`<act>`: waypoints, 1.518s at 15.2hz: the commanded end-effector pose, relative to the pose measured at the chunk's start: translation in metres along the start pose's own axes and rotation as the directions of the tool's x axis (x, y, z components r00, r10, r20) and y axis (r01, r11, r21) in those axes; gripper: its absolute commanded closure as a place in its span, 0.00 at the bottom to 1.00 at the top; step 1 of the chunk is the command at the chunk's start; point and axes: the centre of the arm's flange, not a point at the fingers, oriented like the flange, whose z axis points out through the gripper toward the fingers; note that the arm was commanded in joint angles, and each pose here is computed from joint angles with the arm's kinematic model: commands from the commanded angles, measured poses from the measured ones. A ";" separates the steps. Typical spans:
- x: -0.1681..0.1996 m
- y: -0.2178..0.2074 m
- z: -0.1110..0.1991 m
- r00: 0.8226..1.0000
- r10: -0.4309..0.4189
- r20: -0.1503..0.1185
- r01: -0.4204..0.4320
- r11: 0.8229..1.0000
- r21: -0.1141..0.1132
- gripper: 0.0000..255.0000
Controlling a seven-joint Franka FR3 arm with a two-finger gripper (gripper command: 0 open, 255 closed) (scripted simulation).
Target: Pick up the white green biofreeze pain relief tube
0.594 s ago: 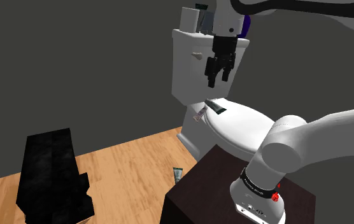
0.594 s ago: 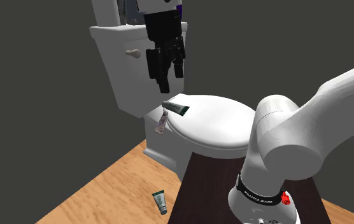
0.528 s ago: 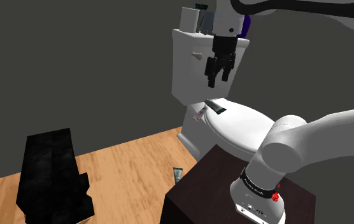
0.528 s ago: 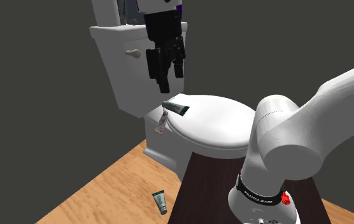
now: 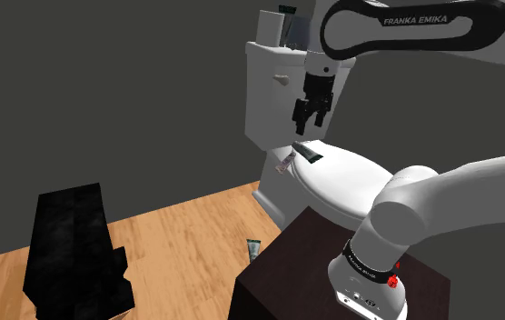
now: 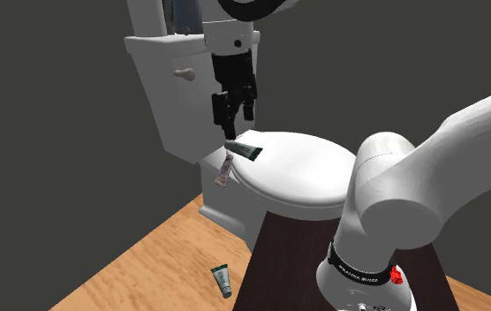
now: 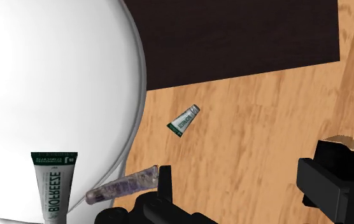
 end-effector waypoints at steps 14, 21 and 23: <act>0.065 0.132 0.119 0.987 0.114 -0.115 -0.117 0.993 -0.019 0.00; 0.093 0.198 0.171 0.972 0.166 -0.167 -0.172 0.985 -0.023 0.00; 0.101 0.217 0.186 0.967 0.180 -0.182 -0.187 0.982 -0.024 0.00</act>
